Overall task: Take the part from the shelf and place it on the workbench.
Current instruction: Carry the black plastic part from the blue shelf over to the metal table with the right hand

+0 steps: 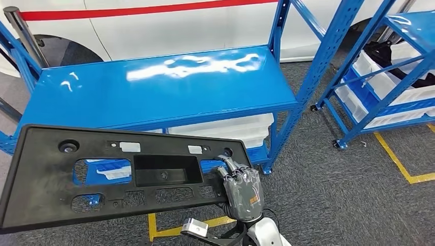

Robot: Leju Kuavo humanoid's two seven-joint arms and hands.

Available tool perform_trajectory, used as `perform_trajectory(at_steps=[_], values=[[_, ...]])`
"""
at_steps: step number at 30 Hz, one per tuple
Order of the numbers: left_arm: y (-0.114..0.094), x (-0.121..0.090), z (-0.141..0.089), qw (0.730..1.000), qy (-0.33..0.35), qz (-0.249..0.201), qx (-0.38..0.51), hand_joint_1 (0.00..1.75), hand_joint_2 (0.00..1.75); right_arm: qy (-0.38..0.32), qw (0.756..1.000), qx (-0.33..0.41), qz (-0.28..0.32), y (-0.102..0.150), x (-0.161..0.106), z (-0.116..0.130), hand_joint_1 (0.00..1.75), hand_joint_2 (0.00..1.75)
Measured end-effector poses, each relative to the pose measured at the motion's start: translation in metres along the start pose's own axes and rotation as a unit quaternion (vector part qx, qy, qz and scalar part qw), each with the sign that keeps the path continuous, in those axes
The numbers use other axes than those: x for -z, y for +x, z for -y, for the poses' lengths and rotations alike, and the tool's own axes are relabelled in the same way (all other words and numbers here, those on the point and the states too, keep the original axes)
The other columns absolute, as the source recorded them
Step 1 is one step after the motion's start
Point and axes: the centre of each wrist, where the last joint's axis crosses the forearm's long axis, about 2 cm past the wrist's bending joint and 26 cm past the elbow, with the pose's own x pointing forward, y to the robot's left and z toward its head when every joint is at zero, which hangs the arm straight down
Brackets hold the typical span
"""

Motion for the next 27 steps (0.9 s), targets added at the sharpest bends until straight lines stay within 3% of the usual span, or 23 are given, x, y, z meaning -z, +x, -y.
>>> perform_trajectory(at_steps=[27], values=[[-0.003, -0.001, 0.001, 1.000, 0.003, -0.002, -0.008, 0.00, 1.75, 0.006, 0.999, -0.018, -0.040, -0.011, -0.022, 0.005, 1.75, 1.75]])
